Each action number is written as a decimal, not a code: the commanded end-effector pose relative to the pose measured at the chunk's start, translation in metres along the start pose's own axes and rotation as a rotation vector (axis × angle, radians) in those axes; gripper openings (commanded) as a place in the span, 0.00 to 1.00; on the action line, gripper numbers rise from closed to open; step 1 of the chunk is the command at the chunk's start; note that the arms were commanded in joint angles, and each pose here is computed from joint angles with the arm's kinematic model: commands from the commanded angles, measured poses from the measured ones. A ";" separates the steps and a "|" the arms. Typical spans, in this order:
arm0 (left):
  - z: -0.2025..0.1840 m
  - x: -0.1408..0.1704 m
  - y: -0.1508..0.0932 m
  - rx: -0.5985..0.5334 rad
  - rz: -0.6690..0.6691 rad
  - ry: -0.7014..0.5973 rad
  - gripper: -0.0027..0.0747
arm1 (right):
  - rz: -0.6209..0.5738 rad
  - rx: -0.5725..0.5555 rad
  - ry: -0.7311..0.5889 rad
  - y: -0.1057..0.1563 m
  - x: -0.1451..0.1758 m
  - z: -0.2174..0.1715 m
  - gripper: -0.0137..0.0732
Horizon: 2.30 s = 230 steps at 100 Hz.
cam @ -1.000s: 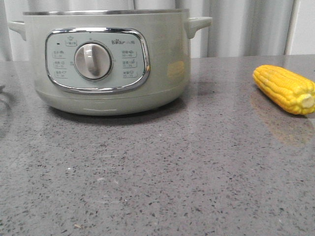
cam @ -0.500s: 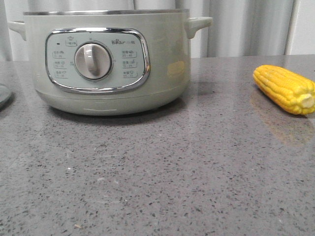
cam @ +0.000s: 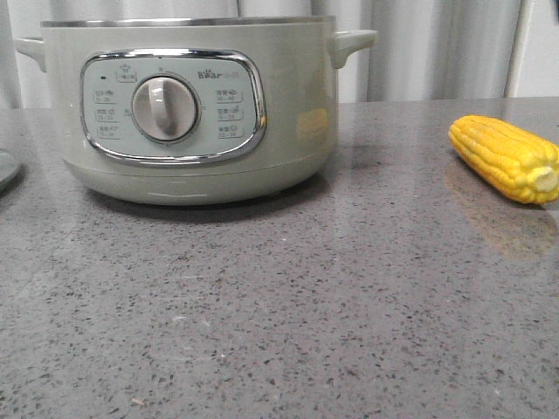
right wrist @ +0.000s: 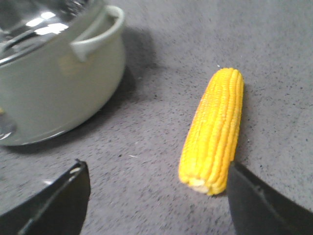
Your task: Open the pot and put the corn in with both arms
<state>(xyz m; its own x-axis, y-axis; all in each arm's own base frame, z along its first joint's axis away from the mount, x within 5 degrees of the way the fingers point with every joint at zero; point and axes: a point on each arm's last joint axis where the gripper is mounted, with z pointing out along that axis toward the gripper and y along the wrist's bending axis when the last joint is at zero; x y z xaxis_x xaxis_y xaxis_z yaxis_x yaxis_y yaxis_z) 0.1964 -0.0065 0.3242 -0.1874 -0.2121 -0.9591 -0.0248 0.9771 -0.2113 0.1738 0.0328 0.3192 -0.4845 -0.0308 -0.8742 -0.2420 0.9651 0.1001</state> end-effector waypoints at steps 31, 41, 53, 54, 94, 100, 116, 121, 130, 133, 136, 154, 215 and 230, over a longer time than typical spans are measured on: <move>-0.098 -0.044 -0.027 0.277 0.035 -0.278 0.61 | 0.060 0.054 0.171 -0.034 -0.037 0.097 0.71; -0.105 -0.045 -0.028 0.292 0.039 -0.296 0.61 | 0.073 0.047 0.242 -0.038 -0.028 0.116 0.71; -0.106 -0.045 -0.028 0.298 0.041 -0.295 0.61 | 0.086 0.042 0.307 -0.041 -0.016 0.131 0.70; -0.106 -0.045 -0.028 0.298 0.041 -0.295 0.61 | 0.087 0.041 0.315 -0.041 -0.015 0.132 0.70; -0.106 -0.044 -0.029 0.304 0.043 -0.291 0.61 | 0.056 -0.007 0.128 -0.020 -0.065 0.098 0.18; -0.106 -0.044 -0.029 0.312 0.045 -0.286 0.61 | 0.017 -0.042 0.036 -0.006 -0.089 0.084 0.18; -0.106 -0.042 -0.033 0.348 0.053 -0.262 0.59 | -0.072 -0.170 -0.146 0.042 -0.141 0.062 0.18; -0.107 -0.040 -0.034 0.368 0.055 -0.250 0.56 | -0.093 -0.215 -0.179 0.058 -0.150 0.061 0.18; -0.108 -0.038 -0.039 0.415 0.058 -0.228 0.47 | -0.123 -0.289 -0.220 0.087 -0.159 0.065 0.18; -0.108 -0.037 -0.040 0.428 0.061 -0.222 0.44 | -0.129 -0.306 -0.223 0.095 -0.159 0.070 0.18; -0.109 -0.037 -0.041 0.443 0.062 -0.216 0.41 | -0.134 -0.322 -0.227 0.102 -0.159 0.074 0.18; -0.113 -0.035 -0.045 0.493 0.072 -0.197 0.18 | -0.147 -0.356 -0.196 0.130 -0.145 0.114 0.18; -0.195 -0.008 -0.035 0.466 0.444 -0.415 0.01 | -0.162 -0.380 -0.114 0.129 -0.140 0.109 0.66; -0.200 0.002 -0.032 0.463 0.449 -0.433 0.01 | -0.188 -0.414 -0.155 0.122 -0.146 0.051 0.24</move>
<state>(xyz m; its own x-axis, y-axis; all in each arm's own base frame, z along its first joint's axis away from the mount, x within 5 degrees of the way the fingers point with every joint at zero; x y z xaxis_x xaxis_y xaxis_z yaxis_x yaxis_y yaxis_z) 0.0032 -0.0372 0.3622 0.2872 0.1570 -0.9449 0.4125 0.8700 0.2699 0.2911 0.1890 0.3872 -0.3997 -0.2010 -0.8943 -0.6359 0.7635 0.1126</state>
